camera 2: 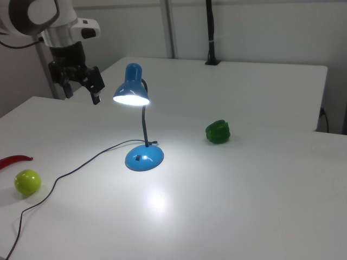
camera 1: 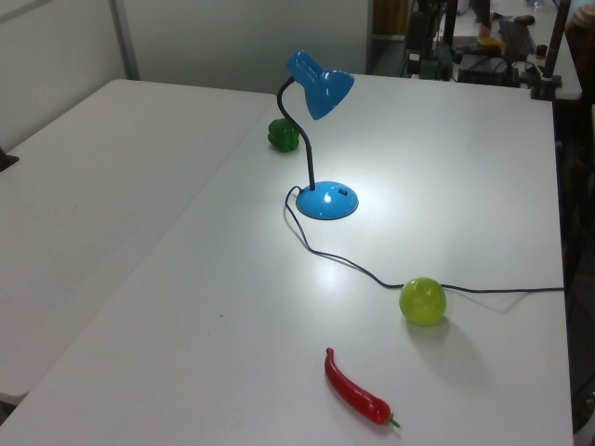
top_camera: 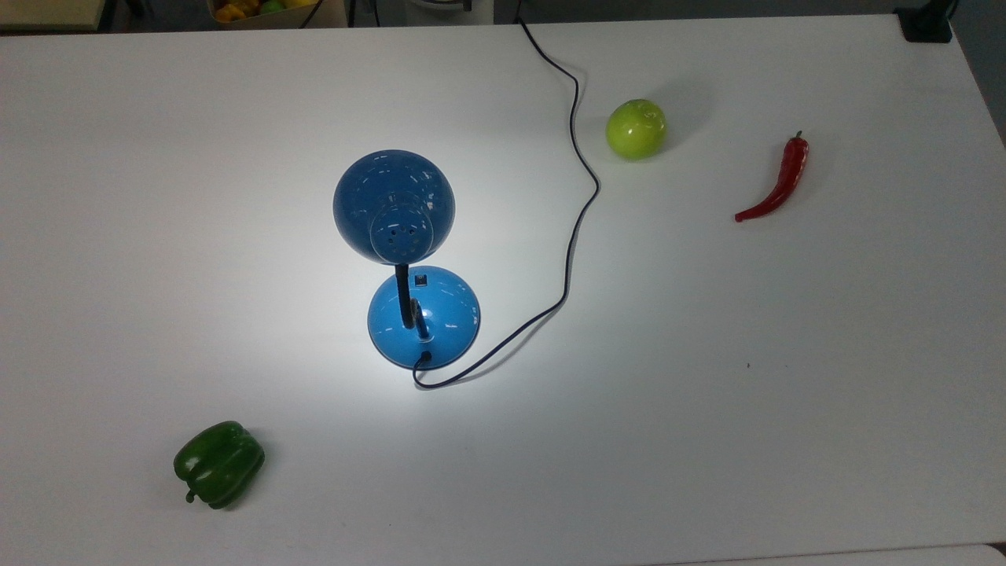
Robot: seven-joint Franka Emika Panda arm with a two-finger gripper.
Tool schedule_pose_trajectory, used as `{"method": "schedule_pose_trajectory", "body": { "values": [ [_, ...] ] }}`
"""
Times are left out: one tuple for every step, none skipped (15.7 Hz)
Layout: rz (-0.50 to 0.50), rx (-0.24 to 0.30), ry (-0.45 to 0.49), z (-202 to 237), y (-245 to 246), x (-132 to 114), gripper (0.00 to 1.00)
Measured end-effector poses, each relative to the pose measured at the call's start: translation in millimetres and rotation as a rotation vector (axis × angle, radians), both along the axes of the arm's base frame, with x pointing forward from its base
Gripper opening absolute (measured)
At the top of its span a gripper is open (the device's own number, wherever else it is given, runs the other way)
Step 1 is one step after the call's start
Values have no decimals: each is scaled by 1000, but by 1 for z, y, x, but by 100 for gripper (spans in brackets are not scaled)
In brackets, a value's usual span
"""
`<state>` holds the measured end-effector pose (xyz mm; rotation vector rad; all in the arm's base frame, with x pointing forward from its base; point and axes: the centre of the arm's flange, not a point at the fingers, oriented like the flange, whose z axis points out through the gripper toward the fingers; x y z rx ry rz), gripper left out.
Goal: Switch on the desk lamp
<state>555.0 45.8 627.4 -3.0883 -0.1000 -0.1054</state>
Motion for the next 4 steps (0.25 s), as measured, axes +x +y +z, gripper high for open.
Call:
{"method": "schedule_pose_trajectory", "body": {
  "values": [
    [12, -7, -3, -2, 0, 1, 100],
    [20, -13, -5, -3, -1, 2, 100],
    [23, -23, -5, -3, -1, 3, 100],
    [26, -31, -6, -4, -2, 3, 100]
  ]
}}
